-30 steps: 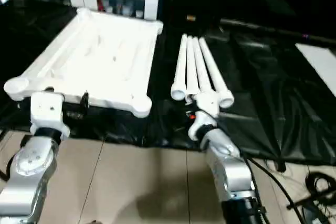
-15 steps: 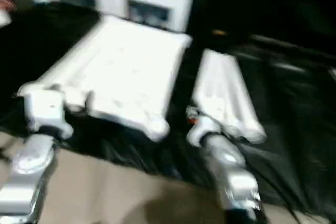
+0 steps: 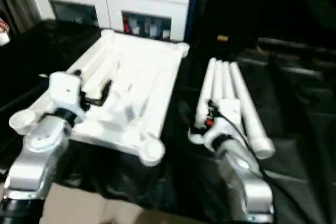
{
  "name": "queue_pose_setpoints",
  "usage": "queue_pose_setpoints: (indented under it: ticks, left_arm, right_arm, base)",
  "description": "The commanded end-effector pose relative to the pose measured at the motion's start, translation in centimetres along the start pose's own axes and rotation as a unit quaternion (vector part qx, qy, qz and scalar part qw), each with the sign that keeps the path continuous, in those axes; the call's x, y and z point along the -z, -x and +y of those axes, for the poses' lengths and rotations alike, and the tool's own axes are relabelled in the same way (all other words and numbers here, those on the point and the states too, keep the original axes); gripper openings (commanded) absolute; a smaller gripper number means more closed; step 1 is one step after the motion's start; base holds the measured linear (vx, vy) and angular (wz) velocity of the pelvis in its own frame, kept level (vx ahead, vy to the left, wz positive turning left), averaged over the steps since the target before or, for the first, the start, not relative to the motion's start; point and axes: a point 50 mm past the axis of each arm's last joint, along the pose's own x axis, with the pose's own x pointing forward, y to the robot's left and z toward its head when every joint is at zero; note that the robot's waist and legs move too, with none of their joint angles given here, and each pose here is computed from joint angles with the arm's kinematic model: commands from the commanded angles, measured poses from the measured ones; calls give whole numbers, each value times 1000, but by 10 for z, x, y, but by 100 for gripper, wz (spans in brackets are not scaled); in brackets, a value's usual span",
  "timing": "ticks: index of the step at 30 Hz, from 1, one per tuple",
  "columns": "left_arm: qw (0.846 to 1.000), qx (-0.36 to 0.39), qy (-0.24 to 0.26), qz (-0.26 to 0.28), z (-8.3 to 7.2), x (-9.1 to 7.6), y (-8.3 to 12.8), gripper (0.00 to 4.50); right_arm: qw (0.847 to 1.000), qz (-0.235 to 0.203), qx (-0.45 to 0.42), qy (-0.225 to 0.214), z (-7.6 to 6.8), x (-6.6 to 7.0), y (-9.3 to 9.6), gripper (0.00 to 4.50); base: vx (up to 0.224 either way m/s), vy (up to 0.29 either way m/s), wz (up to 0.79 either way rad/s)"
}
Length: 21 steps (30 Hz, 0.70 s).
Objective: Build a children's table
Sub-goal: Move to table
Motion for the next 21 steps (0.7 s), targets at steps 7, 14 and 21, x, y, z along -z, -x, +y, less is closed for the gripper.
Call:
queue_pose_setpoints:
  ticks: [7,14,21]
  left_arm:
    - [1000,-14,-14,10,-4,4,-10,450]
    - [998,60,-12,32,-16,9,-15,450]
    - [973,224,-30,42,-15,16,-17,450]
  right_arm:
    - [1000,5,7,9,0,-1,-4,443]
    - [994,54,-57,69,-11,-9,-15,443]
    - [951,144,-219,165,-26,-16,-5,443]
  base:
    - [-33,216,-7]
    - [-77,-18,-3]
    - [-39,-34,-7]
